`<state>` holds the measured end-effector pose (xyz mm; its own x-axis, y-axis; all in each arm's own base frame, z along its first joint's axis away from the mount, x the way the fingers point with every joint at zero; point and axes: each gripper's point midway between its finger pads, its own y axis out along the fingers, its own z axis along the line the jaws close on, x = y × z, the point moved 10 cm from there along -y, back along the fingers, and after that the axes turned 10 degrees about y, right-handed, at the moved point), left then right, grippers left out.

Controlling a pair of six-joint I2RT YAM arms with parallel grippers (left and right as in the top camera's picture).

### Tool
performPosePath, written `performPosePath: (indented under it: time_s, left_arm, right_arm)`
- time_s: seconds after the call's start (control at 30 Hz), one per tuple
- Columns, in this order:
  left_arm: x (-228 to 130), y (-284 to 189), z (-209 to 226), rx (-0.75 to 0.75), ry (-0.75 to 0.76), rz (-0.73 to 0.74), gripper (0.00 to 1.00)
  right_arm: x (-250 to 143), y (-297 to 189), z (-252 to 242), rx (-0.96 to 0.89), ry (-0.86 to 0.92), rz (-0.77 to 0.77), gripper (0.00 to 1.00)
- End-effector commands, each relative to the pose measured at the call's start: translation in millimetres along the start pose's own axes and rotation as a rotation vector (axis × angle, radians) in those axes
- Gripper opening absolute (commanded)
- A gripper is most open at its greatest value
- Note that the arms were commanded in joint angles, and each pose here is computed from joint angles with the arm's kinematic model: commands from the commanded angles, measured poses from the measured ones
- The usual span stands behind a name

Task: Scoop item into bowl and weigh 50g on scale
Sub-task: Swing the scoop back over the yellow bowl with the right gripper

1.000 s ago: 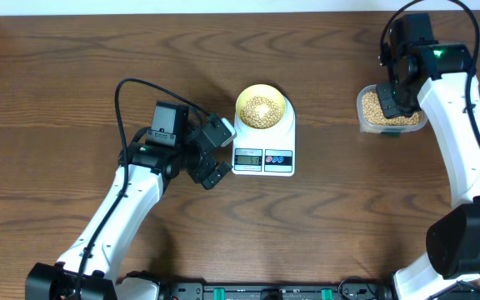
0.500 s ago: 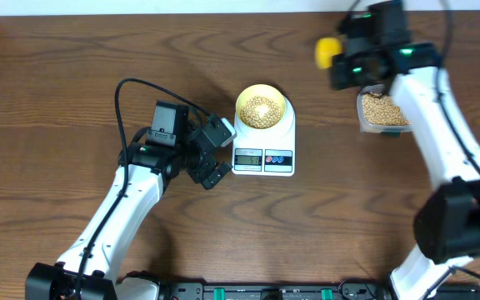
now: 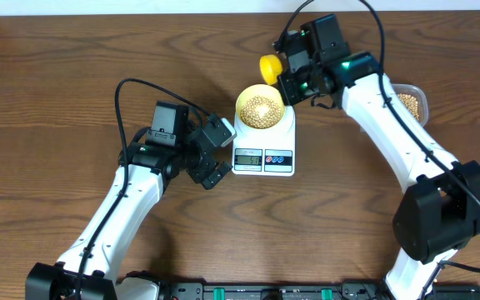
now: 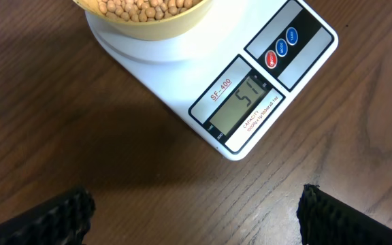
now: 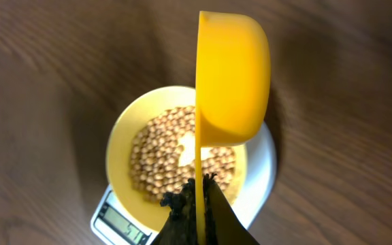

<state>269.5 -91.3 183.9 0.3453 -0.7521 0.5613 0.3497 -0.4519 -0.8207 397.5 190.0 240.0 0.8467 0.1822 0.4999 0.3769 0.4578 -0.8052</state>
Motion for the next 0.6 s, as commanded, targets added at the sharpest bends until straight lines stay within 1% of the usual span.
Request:
performPosePath:
  time_s: [0.0, 0.17, 0.4, 0.57]
  left_arm:
    - [1, -4, 0, 0.003, 0.015, -0.018, 0.98]
    - [1, -4, 0, 0.003, 0.015, -0.018, 0.98]
    - [1, -4, 0, 0.003, 0.015, -0.018, 0.98]
    - [1, -4, 0, 0.003, 0.015, -0.018, 0.98]
  right_arm:
    - [-2, -5, 19, 0.025, -0.036, 0.006, 0.01]
    - [-9, -2, 29, 0.040, -0.076, 0.047, 0.01]
    - [-17, -2, 28, 0.035, -0.128, 0.098, 0.01]
    - [-18, -2, 28, 0.035, -0.150, 0.102, 0.01]
